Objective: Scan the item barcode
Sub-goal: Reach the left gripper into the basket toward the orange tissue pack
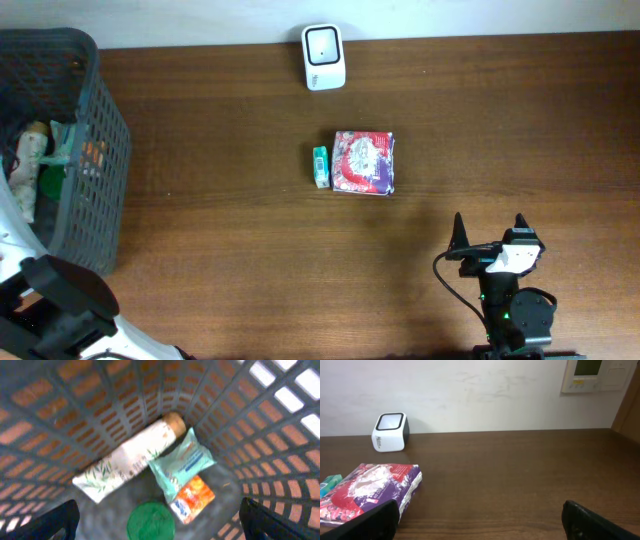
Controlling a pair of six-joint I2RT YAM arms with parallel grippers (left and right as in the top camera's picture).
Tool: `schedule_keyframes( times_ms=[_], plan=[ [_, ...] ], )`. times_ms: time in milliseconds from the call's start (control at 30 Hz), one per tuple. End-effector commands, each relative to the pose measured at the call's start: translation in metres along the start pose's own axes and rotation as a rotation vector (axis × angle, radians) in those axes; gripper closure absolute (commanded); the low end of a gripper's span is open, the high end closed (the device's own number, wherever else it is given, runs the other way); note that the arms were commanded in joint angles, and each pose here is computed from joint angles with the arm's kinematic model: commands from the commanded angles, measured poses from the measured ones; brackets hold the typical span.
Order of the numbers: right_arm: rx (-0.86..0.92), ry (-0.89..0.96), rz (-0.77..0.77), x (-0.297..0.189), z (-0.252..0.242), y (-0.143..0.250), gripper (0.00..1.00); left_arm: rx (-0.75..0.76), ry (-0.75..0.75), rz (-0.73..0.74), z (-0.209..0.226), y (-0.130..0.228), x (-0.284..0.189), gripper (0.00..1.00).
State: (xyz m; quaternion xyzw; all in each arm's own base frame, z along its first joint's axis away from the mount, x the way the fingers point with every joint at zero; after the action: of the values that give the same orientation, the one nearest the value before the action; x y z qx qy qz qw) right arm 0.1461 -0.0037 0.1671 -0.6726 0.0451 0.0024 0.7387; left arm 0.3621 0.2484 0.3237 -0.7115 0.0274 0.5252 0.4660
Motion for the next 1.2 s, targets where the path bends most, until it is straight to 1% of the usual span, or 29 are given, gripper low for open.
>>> schedule_keyframes(
  times_ms=[0,33,67,100,133,233,267,333,400,500,533,633,733,800,867,900,1067,1167],
  plan=[
    [0.005,0.008,0.005,0.000,-0.001,0.003,0.01,0.093,-0.038,-0.047,0.004,-0.007,0.004,0.06],
    [0.005,0.008,0.005,0.000,-0.001,0.003,0.01,0.142,-0.039,-0.049,0.003,-0.008,0.007,0.11],
    [0.005,0.008,0.005,0.000,-0.001,0.003,0.02,0.149,-0.039,-0.045,0.003,-0.007,0.010,0.16],
    [0.005,0.007,0.005,0.000,-0.001,0.003,0.01,0.149,-0.039,-0.043,0.002,-0.007,0.014,0.27],
    [0.005,0.008,0.005,0.000,-0.001,0.003,0.01,0.152,-0.027,-0.033,0.000,-0.006,0.019,0.30],
    [0.005,0.008,0.005,0.000,-0.001,0.003,0.01,0.167,0.104,0.014,-0.013,0.001,0.036,0.28],
    [0.005,0.008,0.005,0.000,-0.001,0.003,0.02,0.198,0.144,0.027,-0.019,0.004,0.041,0.29],
    [0.005,0.008,0.005,0.000,-0.001,0.003,0.01,0.247,0.177,0.059,-0.028,0.010,0.048,0.34],
    [0.005,0.008,0.005,0.000,-0.001,0.003,0.01,0.262,0.179,0.109,-0.035,0.019,0.059,0.43],
    [0.005,0.008,0.005,0.000,-0.001,0.003,0.02,0.267,0.178,0.144,-0.038,0.026,0.074,0.43],
    [0.005,0.008,0.005,0.000,-0.001,0.003,0.01,0.267,0.177,0.152,-0.039,0.028,0.081,0.45],
    [0.005,0.008,0.005,0.000,-0.001,0.003,0.02,0.272,0.159,0.219,-0.039,0.042,0.108,0.65],
    [0.005,0.008,0.005,0.000,-0.001,0.003,0.01,0.275,0.155,0.258,-0.039,0.050,0.123,0.69],
    [0.005,0.008,0.005,0.000,-0.001,0.003,0.02,0.280,0.117,0.260,-0.037,0.051,0.124,0.75],
    [0.005,0.008,0.005,0.000,-0.001,0.003,0.01,0.283,0.106,0.292,-0.034,0.055,0.123,0.78],
    [0.005,0.008,0.005,0.000,-0.001,0.003,0.01,0.283,0.102,0.326,-0.032,0.059,0.122,0.83],
    [0.005,0.008,0.005,0.000,-0.001,0.003,0.01,0.286,0.094,0.397,-0.028,0.068,0.119,0.89],
    [0.005,0.008,0.005,0.000,-0.001,0.003,0.01,0.289,0.090,0.436,-0.027,0.073,0.117,0.90]
  ],
)
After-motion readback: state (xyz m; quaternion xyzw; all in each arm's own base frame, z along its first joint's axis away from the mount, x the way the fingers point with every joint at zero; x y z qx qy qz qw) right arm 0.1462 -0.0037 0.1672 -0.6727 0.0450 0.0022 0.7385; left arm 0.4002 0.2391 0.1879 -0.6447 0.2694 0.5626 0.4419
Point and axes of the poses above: each gripper's point midway between its finger pads, its own x axis out along the fingers, its own z axis along the line the jaws close on, y = z × x, the point moved 10 cm from there along -x, back along the fingers, and after that the axes turned 4 degrees about x, right-handed, at the moved point
